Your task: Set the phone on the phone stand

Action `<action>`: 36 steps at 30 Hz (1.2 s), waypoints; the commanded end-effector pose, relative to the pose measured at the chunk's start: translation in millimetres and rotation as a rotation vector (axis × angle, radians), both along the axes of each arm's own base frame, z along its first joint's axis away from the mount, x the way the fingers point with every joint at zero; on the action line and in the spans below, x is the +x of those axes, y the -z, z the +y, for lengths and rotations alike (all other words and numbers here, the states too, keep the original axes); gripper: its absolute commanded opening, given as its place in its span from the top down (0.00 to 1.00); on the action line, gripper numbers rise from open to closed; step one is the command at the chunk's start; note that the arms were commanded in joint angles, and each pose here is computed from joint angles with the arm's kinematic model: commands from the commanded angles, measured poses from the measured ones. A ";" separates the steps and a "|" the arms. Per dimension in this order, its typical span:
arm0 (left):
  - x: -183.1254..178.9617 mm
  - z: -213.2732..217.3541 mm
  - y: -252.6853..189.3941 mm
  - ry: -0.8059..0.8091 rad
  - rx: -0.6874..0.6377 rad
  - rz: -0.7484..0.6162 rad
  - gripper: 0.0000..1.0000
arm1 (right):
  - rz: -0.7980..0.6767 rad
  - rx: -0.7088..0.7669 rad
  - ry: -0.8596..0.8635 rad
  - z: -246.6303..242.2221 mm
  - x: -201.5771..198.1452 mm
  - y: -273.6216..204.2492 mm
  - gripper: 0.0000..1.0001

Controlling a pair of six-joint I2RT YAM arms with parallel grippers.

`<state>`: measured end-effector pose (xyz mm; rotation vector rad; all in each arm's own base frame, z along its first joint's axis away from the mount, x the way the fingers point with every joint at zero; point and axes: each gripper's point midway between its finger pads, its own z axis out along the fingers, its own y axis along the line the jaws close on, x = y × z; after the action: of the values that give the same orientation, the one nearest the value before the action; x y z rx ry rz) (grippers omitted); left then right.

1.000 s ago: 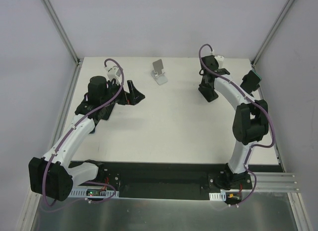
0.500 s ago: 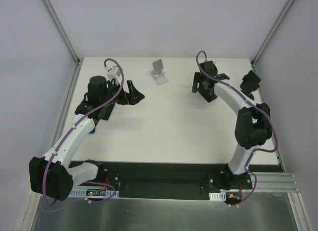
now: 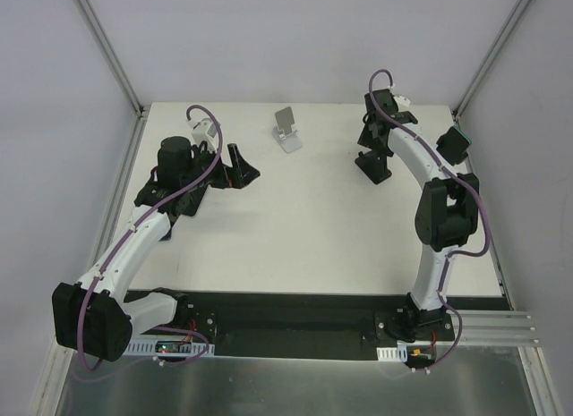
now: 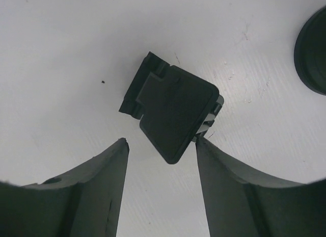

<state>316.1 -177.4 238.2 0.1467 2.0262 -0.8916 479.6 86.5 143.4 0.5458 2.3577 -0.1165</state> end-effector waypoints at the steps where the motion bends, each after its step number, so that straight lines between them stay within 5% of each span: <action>1: 2.5 1.4 -12.8 0.012 -0.006 -0.057 0.01 | 0.051 -0.108 -0.055 -20.1 -1.2 -8.7 0.44; 8: 1.7 -0.2 -12.9 0.020 -0.012 -0.051 0.01 | 0.066 -0.057 -0.161 -24.8 7.4 -9.3 0.43; 12: 1.8 1.1 -11.9 0.015 -0.006 -0.053 0.01 | 0.074 -0.006 -0.394 -0.6 18.4 -7.9 0.47; 16: 1.8 1.2 -12.6 0.015 -0.006 -0.057 0.01 | 0.117 -0.098 -0.563 -3.7 11.8 0.0 0.78; 22: 0.9 -2.4 -11.6 0.033 -0.019 -0.042 0.01 | 0.102 -0.099 -0.965 24.4 -14.7 -6.8 0.98; 28: 1.6 -2.7 -8.9 0.032 -0.020 -0.033 0.01 | 0.141 -0.107 -1.175 29.1 -37.8 -24.4 1.00; 36: 1.1 -4.2 -8.2 0.038 -0.028 -0.024 0.01 | 0.106 -0.226 -1.141 10.6 -52.7 -60.5 1.00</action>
<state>314.2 -180.9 236.2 0.1617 2.0346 -0.9173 446.7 103.4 166.0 -0.8934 2.4481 0.1694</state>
